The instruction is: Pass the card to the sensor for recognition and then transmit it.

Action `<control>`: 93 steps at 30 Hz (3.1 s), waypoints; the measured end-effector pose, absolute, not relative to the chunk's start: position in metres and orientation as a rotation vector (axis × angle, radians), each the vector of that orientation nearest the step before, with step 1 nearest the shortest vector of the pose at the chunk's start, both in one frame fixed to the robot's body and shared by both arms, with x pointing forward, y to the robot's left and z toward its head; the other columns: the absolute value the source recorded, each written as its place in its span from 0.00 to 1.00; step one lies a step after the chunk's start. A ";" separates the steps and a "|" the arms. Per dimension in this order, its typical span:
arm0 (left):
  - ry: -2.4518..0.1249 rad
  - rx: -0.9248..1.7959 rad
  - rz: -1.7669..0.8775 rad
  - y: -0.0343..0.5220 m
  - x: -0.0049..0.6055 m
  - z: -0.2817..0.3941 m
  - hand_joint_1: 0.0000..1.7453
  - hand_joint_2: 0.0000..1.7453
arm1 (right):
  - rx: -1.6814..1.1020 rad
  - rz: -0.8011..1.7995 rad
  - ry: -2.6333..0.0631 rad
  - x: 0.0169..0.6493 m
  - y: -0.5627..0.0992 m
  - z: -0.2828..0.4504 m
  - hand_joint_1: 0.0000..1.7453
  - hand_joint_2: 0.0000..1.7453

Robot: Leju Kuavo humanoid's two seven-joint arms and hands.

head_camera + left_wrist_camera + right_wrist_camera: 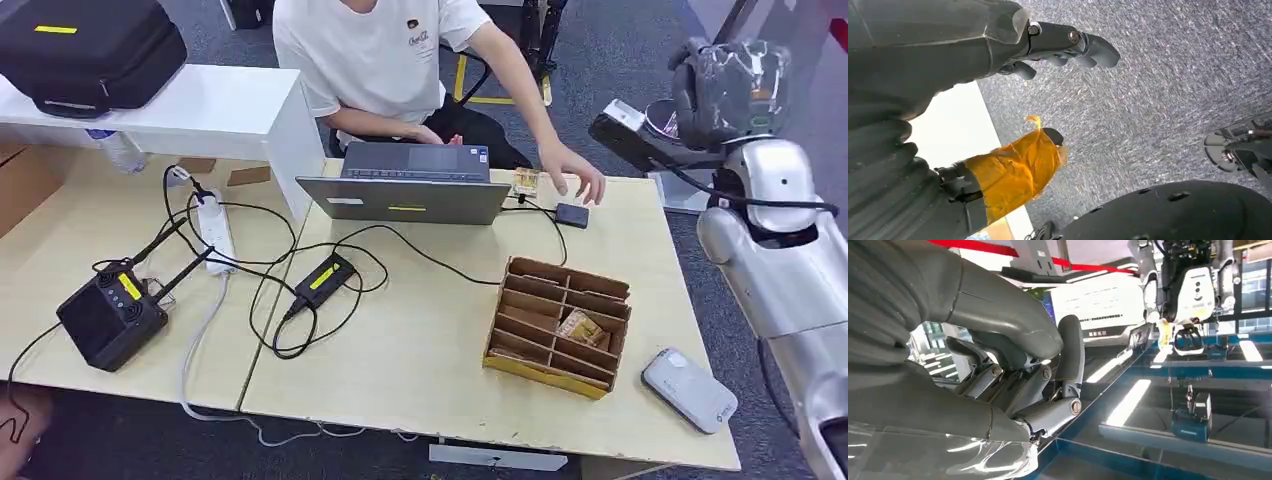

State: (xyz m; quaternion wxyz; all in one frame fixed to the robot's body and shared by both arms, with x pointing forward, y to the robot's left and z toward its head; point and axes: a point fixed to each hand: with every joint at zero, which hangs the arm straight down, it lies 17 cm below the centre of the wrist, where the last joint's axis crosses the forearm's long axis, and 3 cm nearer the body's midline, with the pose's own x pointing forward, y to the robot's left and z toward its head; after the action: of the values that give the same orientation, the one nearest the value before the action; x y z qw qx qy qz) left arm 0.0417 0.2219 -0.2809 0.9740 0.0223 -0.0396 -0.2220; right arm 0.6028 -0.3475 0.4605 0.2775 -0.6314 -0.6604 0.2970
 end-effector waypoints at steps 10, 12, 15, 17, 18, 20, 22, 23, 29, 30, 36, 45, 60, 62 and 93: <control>-0.069 0.052 -0.442 0.223 0.039 -0.281 0.00 1.00 | -1.748 0.847 -1.715 0.588 -0.387 0.428 1.00 1.00; -0.067 0.054 -0.441 0.224 0.039 -0.281 0.00 1.00 | -1.754 0.861 -1.712 0.577 -0.394 0.416 1.00 1.00; -0.063 0.058 -0.437 0.224 0.038 -0.281 0.00 1.00 | -1.762 0.867 -1.719 0.556 -0.403 0.400 1.00 1.00; -0.063 0.059 -0.436 0.224 0.038 -0.281 0.00 1.00 | -1.770 0.865 -1.724 0.545 -0.408 0.395 1.00 1.00; -0.063 0.059 -0.434 0.224 0.038 -0.281 0.00 1.00 | -1.776 0.861 -1.730 0.539 -0.411 0.396 1.00 1.00; -0.063 0.059 -0.432 0.224 0.038 -0.281 0.00 1.00 | -1.784 0.862 -1.732 0.532 -0.414 0.395 1.00 1.00; -0.064 0.057 -0.429 0.222 0.038 -0.281 0.00 1.00 | -1.789 0.863 -1.741 0.525 -0.416 0.395 1.00 1.00; -0.064 0.055 -0.429 0.221 0.038 -0.281 0.00 1.00 | -1.792 0.866 -1.745 0.520 -0.417 0.393 1.00 1.00; -0.065 0.051 -0.429 0.218 0.038 -0.281 0.00 1.00 | -1.802 0.859 -1.750 0.504 -0.423 0.391 1.00 1.00; -0.065 0.051 -0.429 0.218 0.038 -0.281 0.00 1.00 | -1.804 0.857 -1.753 0.503 -0.423 0.392 1.00 1.00; -0.065 0.051 -0.429 0.218 0.038 -0.281 0.00 1.00 | -1.809 0.856 -1.758 0.499 -0.424 0.394 1.00 1.00; -0.066 0.057 -0.420 0.219 0.039 -0.281 0.00 1.00 | -1.809 0.861 -1.770 0.488 -0.425 0.389 1.00 1.00; -0.042 0.044 -0.323 0.207 0.035 -0.280 0.00 1.00 | -1.774 0.953 -1.868 0.388 -0.398 0.326 1.00 1.00; -0.041 0.044 -0.299 0.205 0.035 -0.280 0.00 1.00 | -1.756 0.976 -1.912 0.367 -0.379 0.316 1.00 1.00; -0.030 0.031 -0.211 0.196 0.033 -0.278 0.00 1.00 | -1.369 1.009 -2.095 0.287 -0.253 0.253 0.00 1.00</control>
State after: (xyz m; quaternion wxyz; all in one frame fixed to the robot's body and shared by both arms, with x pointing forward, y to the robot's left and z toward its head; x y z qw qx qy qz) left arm 0.0328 0.1958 -0.2784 0.9942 0.0156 -0.0148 -0.1051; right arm 0.2870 -0.2529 0.2529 0.2198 -0.4950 -0.7574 0.3647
